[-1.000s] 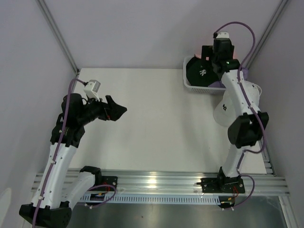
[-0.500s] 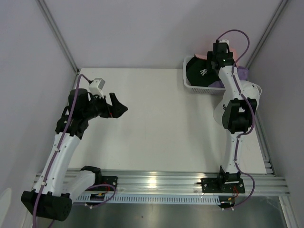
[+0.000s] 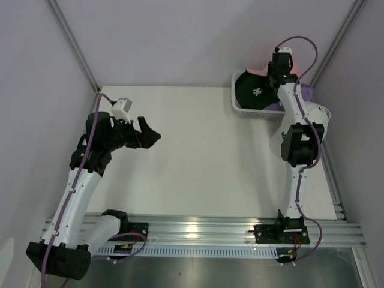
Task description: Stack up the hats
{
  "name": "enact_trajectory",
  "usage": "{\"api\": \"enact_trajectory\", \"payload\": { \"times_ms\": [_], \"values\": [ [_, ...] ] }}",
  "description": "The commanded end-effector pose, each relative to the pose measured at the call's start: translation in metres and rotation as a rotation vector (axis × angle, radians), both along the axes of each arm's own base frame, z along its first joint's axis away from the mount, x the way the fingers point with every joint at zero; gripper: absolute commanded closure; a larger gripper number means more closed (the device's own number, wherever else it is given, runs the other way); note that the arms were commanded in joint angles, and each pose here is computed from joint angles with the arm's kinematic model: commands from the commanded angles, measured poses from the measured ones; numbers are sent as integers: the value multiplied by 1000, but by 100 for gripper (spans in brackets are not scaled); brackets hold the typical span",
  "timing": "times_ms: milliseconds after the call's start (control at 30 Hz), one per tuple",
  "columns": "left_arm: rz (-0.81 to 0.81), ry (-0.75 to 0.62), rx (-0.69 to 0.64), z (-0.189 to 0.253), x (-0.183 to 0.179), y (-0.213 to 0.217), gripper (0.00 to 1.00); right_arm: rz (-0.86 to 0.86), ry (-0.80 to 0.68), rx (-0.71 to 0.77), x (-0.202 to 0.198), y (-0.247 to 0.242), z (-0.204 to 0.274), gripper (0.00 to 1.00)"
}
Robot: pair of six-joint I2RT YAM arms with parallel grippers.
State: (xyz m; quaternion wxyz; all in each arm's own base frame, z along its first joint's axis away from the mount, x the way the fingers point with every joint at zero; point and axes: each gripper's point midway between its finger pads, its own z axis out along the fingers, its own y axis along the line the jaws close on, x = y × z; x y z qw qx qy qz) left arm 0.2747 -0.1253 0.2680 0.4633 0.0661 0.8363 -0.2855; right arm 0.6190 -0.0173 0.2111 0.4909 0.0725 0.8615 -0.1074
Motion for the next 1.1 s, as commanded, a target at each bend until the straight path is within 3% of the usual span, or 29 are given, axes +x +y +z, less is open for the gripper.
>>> {"api": "enact_trajectory", "payload": {
  "times_ms": [0,67,100,167,333,467,667,800,1067],
  "values": [
    [0,-72,12,13,-1,1,1,-29,-34,19,5,-5,8,67],
    [2,-79,11,12,-1,1,1,-24,-33,23,3,-4,9,79],
    [8,-88,11,14,-2,2,1,-22,-39,20,3,-5,15,93],
    [7,-96,7,17,-2,2,1,-20,-50,21,-2,-5,30,100],
    [24,-108,7,20,-4,5,0,4,-173,39,-25,-1,114,100],
    [18,-123,-5,25,-9,4,1,34,-345,94,-69,10,211,100],
    [-1,-148,-23,34,-19,2,0,37,-389,-17,-148,36,270,100],
    [-8,-176,-31,40,-27,1,1,-68,-348,-80,-191,28,278,100],
    [-5,-216,-16,48,-37,2,0,-187,-277,30,-247,10,237,100]
  ]
}}
